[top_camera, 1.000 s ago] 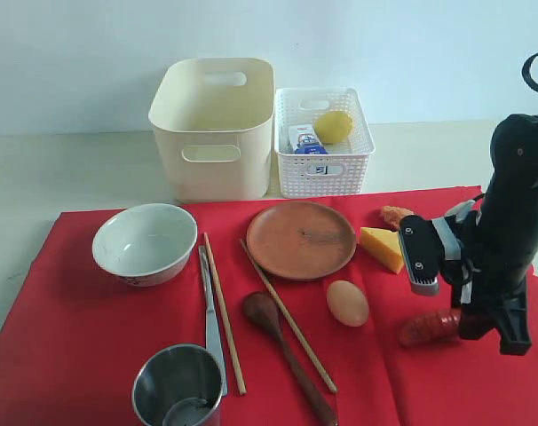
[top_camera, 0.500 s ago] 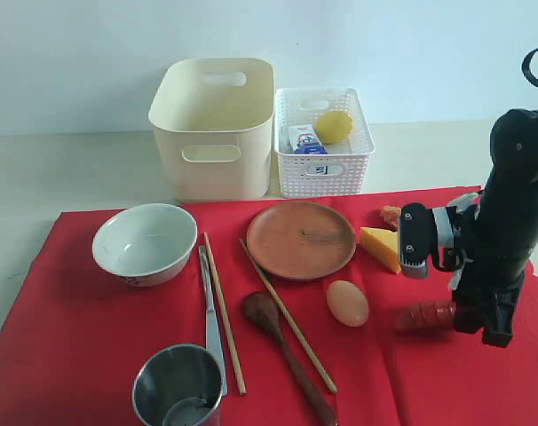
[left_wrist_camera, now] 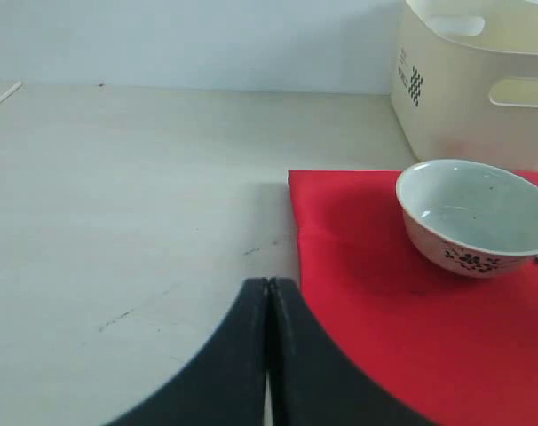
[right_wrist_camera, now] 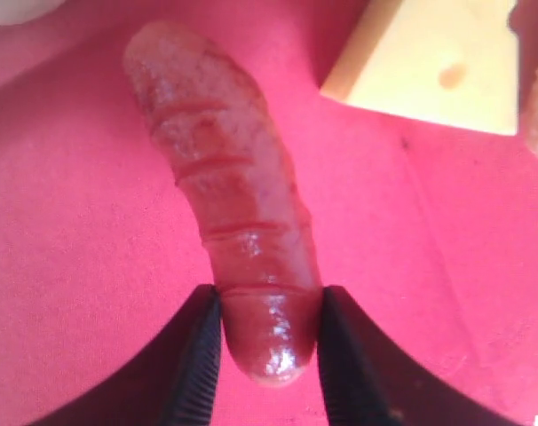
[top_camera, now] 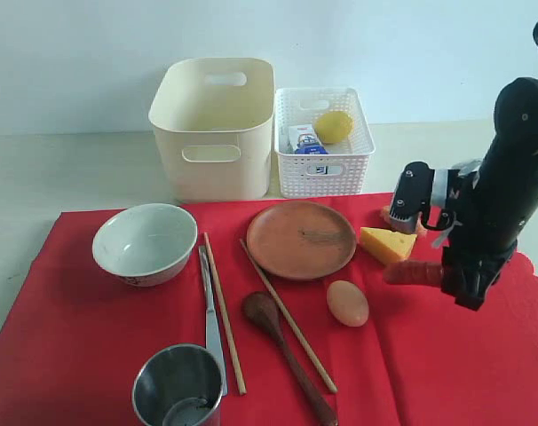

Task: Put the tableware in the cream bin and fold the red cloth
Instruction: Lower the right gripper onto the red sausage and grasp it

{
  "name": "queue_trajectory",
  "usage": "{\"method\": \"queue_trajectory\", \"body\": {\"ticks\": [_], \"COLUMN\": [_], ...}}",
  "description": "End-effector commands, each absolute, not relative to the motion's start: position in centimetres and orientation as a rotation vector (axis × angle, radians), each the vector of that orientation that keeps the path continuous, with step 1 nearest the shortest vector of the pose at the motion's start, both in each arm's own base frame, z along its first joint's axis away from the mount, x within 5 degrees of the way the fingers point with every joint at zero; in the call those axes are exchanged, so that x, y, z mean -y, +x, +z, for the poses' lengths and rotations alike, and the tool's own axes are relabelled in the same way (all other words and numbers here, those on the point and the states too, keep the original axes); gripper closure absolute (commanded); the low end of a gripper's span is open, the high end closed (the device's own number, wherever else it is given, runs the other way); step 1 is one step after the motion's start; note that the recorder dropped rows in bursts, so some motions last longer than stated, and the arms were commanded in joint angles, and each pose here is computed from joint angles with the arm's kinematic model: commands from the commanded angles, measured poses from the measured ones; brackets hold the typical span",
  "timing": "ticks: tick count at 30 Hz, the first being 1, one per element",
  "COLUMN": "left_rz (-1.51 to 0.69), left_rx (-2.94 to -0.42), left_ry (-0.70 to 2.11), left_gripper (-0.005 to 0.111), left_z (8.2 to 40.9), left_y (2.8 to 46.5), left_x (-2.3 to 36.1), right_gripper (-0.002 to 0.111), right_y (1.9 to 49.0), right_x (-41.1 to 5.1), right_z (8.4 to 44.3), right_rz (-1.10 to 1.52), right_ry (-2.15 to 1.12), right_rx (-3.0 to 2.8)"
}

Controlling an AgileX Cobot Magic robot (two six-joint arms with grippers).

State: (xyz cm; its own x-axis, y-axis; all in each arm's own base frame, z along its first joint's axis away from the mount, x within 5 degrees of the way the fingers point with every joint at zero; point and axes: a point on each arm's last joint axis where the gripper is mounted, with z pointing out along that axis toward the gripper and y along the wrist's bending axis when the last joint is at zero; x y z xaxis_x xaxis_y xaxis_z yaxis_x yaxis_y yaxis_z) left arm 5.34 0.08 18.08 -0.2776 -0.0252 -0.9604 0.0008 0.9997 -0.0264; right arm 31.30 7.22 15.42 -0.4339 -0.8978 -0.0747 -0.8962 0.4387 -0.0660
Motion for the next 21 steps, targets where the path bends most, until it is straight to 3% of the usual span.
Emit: {"method": "queue_trajectory", "body": {"ticks": [1, 21], "left_rz": [-0.027, -0.027], "left_rx": [-1.839, -1.839], "left_ry": [-0.018, -0.018], "left_gripper": [0.107, 0.107], "left_z": [18.12, 18.12], "left_y": [5.32, 5.32], "left_x": [-0.07, -0.07], "right_gripper": [0.108, 0.108], "right_y": [31.53, 31.64], "right_x": [-7.37, -7.95], "right_z": [16.7, 16.83], "right_rz": [-0.027, 0.052], "right_ry": [-1.553, -1.453], "right_rx": [-2.542, -2.548]}}
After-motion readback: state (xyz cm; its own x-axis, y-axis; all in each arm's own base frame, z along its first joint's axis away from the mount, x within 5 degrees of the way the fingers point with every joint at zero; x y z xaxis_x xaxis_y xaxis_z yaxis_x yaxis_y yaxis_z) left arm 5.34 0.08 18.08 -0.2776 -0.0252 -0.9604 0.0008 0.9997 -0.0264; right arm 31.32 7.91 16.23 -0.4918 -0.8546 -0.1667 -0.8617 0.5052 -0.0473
